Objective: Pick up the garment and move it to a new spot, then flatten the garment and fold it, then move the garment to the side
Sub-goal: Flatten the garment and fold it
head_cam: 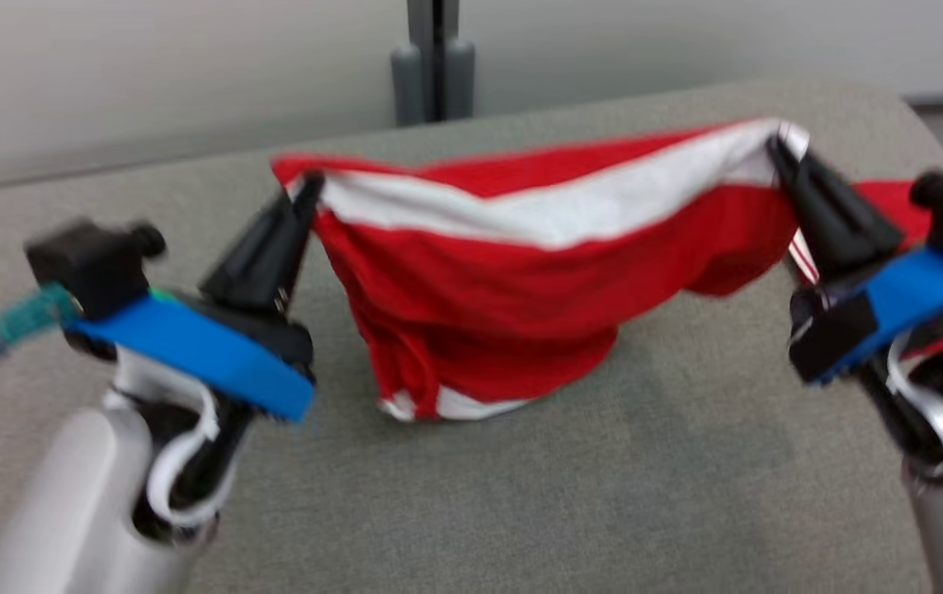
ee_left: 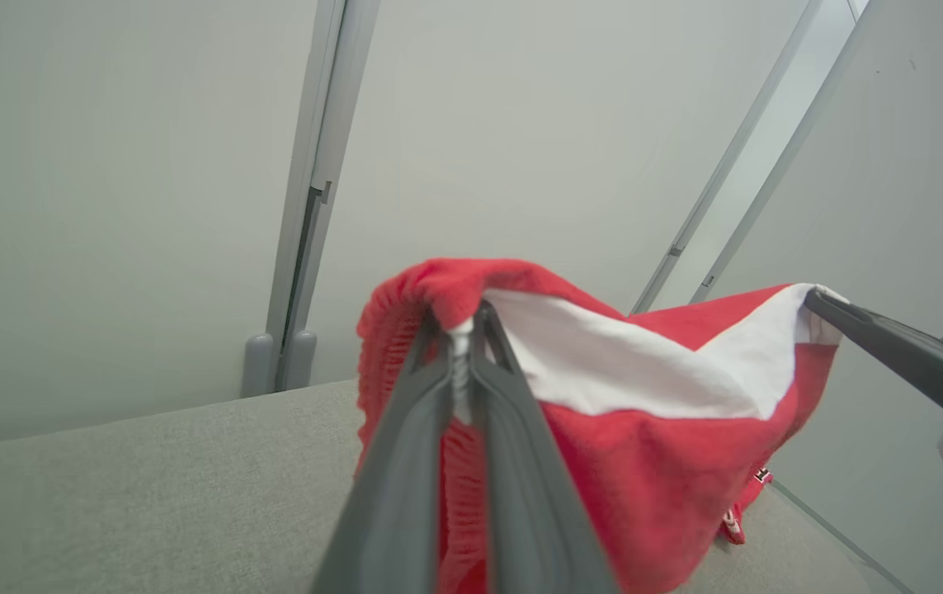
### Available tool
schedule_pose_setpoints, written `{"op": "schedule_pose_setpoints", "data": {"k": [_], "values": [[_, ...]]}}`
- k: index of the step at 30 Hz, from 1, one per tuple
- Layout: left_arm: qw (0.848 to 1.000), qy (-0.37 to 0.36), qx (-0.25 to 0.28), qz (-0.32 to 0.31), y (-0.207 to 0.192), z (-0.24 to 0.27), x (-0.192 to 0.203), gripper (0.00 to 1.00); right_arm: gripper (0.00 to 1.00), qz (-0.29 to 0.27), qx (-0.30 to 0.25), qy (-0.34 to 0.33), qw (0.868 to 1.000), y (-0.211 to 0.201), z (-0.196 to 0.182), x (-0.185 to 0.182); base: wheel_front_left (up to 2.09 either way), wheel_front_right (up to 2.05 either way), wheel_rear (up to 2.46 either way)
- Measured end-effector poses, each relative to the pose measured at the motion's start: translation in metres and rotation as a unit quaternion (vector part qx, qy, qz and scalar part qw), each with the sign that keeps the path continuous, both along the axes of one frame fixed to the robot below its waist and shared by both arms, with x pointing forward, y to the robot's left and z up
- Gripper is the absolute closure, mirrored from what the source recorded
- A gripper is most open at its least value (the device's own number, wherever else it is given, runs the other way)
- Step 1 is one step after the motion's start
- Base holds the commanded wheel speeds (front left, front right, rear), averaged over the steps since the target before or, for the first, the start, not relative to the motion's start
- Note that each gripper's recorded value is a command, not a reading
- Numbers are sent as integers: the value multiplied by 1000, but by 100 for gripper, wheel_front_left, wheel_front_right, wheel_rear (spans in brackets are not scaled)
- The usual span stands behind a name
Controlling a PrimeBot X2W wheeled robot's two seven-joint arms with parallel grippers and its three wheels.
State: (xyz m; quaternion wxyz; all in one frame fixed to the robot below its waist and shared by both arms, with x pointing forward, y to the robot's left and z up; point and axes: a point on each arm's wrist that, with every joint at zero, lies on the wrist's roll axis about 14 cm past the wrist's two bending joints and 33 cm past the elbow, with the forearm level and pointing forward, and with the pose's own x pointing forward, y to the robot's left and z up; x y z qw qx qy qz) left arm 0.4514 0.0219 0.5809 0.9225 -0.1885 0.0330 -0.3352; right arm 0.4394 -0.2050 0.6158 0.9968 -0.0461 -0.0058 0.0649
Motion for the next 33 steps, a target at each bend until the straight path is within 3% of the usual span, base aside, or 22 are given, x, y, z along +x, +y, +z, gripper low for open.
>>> {"op": "schedule_pose_setpoints", "data": {"k": [4,12,17,20,23,28,33], "values": [[1000,-15,15,10,2,8,57,100,100,13,-42,-12,999,-4,7,51,0,0,0],[992,-81,32,94,35,18,170,100,100,37,-103,-141,984,7,46,162,0,0,0],[974,-167,15,150,59,52,199,100,100,54,-106,-264,957,25,91,190,0,0,0],[972,-184,14,142,57,55,200,100,100,59,-105,-280,953,32,93,194,0,0,0],[975,-181,16,128,49,49,194,100,100,72,-113,-246,960,38,70,194,0,0,0],[985,-122,57,104,42,-15,169,100,100,52,-75,-81,993,19,-32,179,0,0,0],[994,-16,94,58,28,-98,109,100,100,50,-45,74,995,13,-122,128,0,0,0]]}}
